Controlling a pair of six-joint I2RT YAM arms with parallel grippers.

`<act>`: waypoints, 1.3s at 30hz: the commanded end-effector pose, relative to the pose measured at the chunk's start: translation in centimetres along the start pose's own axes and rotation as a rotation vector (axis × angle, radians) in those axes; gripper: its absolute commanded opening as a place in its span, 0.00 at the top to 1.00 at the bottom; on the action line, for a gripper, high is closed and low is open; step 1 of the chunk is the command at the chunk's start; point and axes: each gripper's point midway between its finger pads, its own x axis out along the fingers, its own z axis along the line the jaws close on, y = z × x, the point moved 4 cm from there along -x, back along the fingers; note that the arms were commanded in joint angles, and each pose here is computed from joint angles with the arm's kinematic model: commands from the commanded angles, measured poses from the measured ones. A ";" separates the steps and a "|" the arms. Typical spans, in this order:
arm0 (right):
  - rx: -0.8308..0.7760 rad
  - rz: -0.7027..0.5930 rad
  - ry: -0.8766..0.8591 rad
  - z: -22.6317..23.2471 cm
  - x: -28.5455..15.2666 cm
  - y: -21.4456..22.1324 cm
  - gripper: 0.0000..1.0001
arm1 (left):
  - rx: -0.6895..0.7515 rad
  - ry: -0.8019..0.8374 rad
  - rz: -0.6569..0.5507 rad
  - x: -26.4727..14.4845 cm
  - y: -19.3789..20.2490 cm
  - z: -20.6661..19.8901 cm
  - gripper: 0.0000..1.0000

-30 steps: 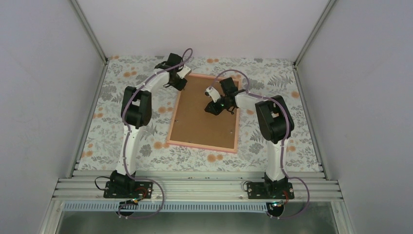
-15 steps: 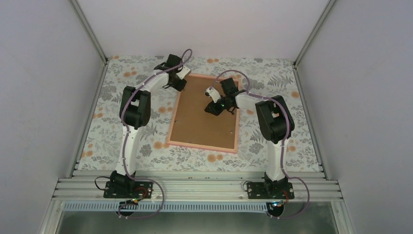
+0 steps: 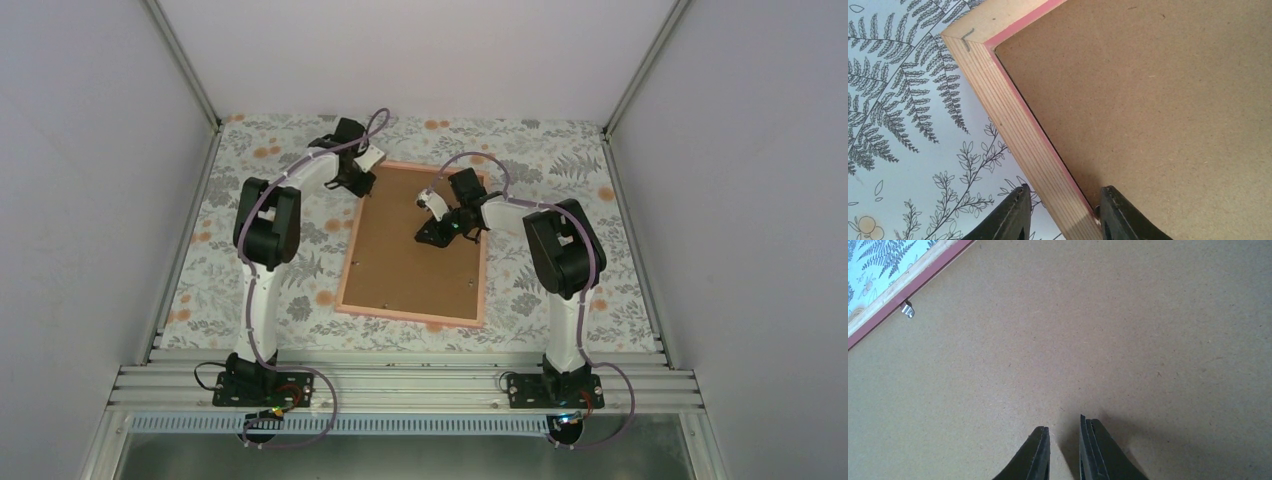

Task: Put the photo into the frame

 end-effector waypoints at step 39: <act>0.113 0.186 0.050 -0.2 1.5 5.2 0.83 | -0.041 0.009 0.180 -0.8 3.3 0.0 0.62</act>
